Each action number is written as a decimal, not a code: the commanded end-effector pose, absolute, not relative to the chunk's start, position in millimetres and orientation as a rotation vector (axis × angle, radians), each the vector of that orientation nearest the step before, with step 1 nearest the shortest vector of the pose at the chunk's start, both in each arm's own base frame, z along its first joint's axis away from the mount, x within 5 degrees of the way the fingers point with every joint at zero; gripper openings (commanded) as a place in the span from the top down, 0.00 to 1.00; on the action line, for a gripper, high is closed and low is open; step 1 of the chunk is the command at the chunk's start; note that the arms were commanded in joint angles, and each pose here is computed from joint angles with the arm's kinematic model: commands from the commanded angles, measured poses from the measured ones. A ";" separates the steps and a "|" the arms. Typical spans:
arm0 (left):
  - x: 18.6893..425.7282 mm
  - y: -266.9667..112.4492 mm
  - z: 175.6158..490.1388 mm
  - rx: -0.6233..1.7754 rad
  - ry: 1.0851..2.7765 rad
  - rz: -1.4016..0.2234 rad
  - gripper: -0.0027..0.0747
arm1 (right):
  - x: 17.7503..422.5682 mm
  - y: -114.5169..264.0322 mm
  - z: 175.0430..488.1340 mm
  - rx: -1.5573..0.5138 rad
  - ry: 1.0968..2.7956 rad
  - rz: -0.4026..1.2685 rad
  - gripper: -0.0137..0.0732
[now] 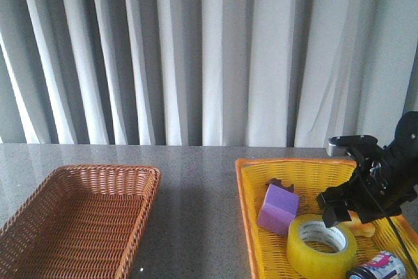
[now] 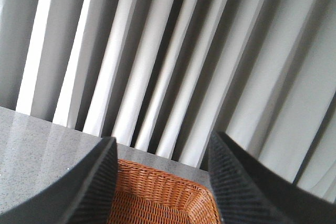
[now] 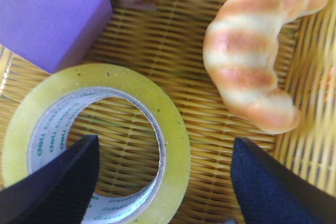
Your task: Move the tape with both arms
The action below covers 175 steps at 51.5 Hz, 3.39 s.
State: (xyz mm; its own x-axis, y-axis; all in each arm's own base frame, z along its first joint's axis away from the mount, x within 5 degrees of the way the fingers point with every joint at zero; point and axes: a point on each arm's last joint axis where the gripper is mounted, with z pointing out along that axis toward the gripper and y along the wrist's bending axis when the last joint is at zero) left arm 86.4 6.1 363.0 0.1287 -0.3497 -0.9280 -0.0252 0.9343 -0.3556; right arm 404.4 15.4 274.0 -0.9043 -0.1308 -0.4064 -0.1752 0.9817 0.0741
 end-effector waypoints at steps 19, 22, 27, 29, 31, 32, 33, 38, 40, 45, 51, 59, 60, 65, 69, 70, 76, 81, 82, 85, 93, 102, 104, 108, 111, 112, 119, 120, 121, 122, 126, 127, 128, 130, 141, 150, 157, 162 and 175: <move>85.9 5.1 378.3 -0.298 1.353 -0.263 0.46 | 412.0 13.4 264.7 -0.216 2.753 0.159 0.53; 85.9 5.1 378.3 -0.298 1.353 -0.263 0.46 | 412.5 13.3 265.8 -0.216 2.741 0.156 0.63; 85.9 5.1 378.3 -0.298 1.353 -0.263 0.46 | 412.1 13.4 276.4 -0.220 2.692 0.150 0.78; 85.9 5.1 378.3 -0.298 1.353 -0.263 0.46 | 411.8 13.4 282.0 -0.226 2.674 0.146 0.84; 85.9 5.1 378.3 -0.299 1.354 -0.263 0.46 | 412.1 13.6 290.2 -0.229 2.649 0.144 0.86; 85.9 5.1 378.3 -0.299 1.354 -0.263 0.46 | 412.0 13.6 293.8 -0.229 2.639 0.143 0.86; 85.9 5.1 378.3 -0.299 1.354 -0.263 0.46 | 412.0 13.5 297.2 -0.230 2.631 0.140 0.86; 86.0 5.1 378.0 -0.299 1.357 -0.263 0.46 | 409.7 13.2 330.1 -0.231 2.549 0.134 0.85; 86.0 5.1 378.0 -0.299 1.358 -0.263 0.46 | 407.4 13.7 345.6 -0.232 2.511 0.136 0.85; 86.0 5.2 377.7 -0.300 1.360 -0.263 0.46 | 399.2 19.6 385.3 -0.247 2.409 0.204 0.85; 86.0 5.2 377.7 -0.300 1.360 -0.263 0.46 | 389.5 37.3 423.8 -0.351 2.264 0.388 0.85; 86.0 5.2 377.6 -0.300 1.361 -0.263 0.46 | 386.1 87.2 434.7 -0.581 2.127 0.570 0.85; 86.1 5.2 377.5 -0.301 1.362 -0.262 0.46 | 386.4 94.4 432.6 -0.606 2.124 0.566 0.85; 86.1 5.2 377.2 -0.301 1.366 -0.261 0.46 | 394.8 125.7 410.6 -0.695 2.162 0.547 0.84; 86.3 5.2 376.4 -0.303 1.375 -0.260 0.46 | 401.7 149.7 387.8 -0.770 2.206 0.544 0.84; 86.3 5.3 376.0 -0.304 1.379 -0.260 0.46 | 402.6 153.7 383.9 -0.783 2.212 0.543 0.84; 86.6 5.4 373.8 -0.311 1.402 -0.257 0.46 | 410.9 181.4 350.7 -0.883 2.264 0.517 0.84; 86.7 5.4 373.0 -0.312 1.411 -0.255 0.46 | 417.3 192.7 328.8 -0.925 2.302 0.480 0.84; 86.7 5.4 373.0 -0.312 1.411 -0.255 0.46 | 419.2 193.3 324.3 -0.927 2.311 0.479 0.84; 86.7 5.4 373.1 -0.311 1.410 -0.254 0.46 | 421.4 197.9 315.4 -0.934 2.328 0.494 0.83; 86.7 5.4 373.1 -0.298 1.413 -0.239 0.46 | 427.8 203.6 295.3 -0.961 2.358 0.491 0.82; 86.7 5.4 373.1 -0.298 1.413 -0.239 0.46 | 432.3 204.9 287.7 -0.970 2.349 0.480 0.76; 86.7 5.4 373.1 -0.298 1.413 -0.239 0.46 | 433.7 204.8 286.9 -0.965 2.344 0.471 0.72; 86.7 5.4 373.0 -0.298 1.414 -0.239 0.46 | 434.7 204.9 287.5 -0.957 2.333 0.467 0.67; 86.7 5.4 373.0 -0.298 1.414 -0.239 0.46 | 434.9 205.0 287.6 -0.956 2.332 0.466 0.62; 86.7 5.4 373.0 -0.298 1.414 -0.239 0.46 | 435.0 205.0 287.7 -0.954 2.331 0.466 0.60; 86.7 5.4 373.0 -0.297 1.414 -0.238 0.46 | 435.5 204.4 287.6 -0.949 2.333 0.456 0.49; 86.7 5.4 373.0 -0.297 1.414 -0.238 0.46 | 435.5 204.4 287.6 -0.949 2.333 0.456 0.47; 86.7 5.4 373.0 -0.297 1.414 -0.238 0.46 | 435.5 204.4 287.6 -0.949 2.333 0.456 0.46; 86.7 5.4 373.0 -0.297 1.414 -0.238 0.46 | 435.5 204.4 287.6 -0.948 2.333 0.456 0.45; 86.7 5.4 373.0 -0.297 1.414 -0.238 0.46 | 435.2 204.3 288.7 -0.939 2.334 0.460 0.41; 86.7 5.4 373.0 -0.297 1.414 -0.238 0.46 | 435.2 204.3 288.7 -0.937 2.335 0.460 0.41; 86.7 5.4 373.0 -0.297 1.414 -0.238 0.46 | 434.8 204.4 290.7 -0.934 2.331 0.464 0.40; 86.7 5.4 373.0 -0.297 1.414 -0.238 0.46 | 434.3 204.1 295.0 -0.924 2.323 0.464 0.40; 86.8 5.4 372.9 -0.299 1.415 -0.239 0.46 | 416.2 188.5 374.1 -0.810 2.186 0.476 0.40; 86.8 5.4 372.9 -0.299 1.415 -0.239 0.47 | 373.0 153.1 462.6 -0.723 1.999 0.441 0.41; 86.8 5.4 372.8 -0.298 1.416 -0.238 0.50 | 316.9 118.6 521.2 -0.667 1.878 0.399 0.50; 86.9 5.5 371.8 -0.300 1.427 -0.236 0.53 | 273.5 95.7 545.3 -0.635 1.789 0.339 0.61; 87.1 5.6 369.7 -0.305 1.449 -0.233 0.62 | 151.6 48.6 513.6 -0.428 1.585 0.226 0.83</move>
State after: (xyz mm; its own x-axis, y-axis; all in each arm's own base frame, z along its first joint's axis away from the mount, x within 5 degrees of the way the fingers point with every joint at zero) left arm 86.9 6.4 353.6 0.0321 -0.3374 -0.9408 -0.0663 0.9385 -0.3388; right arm 192.5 63.4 520.9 -0.1739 -0.2111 -0.9619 -0.4905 0.8656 -0.1013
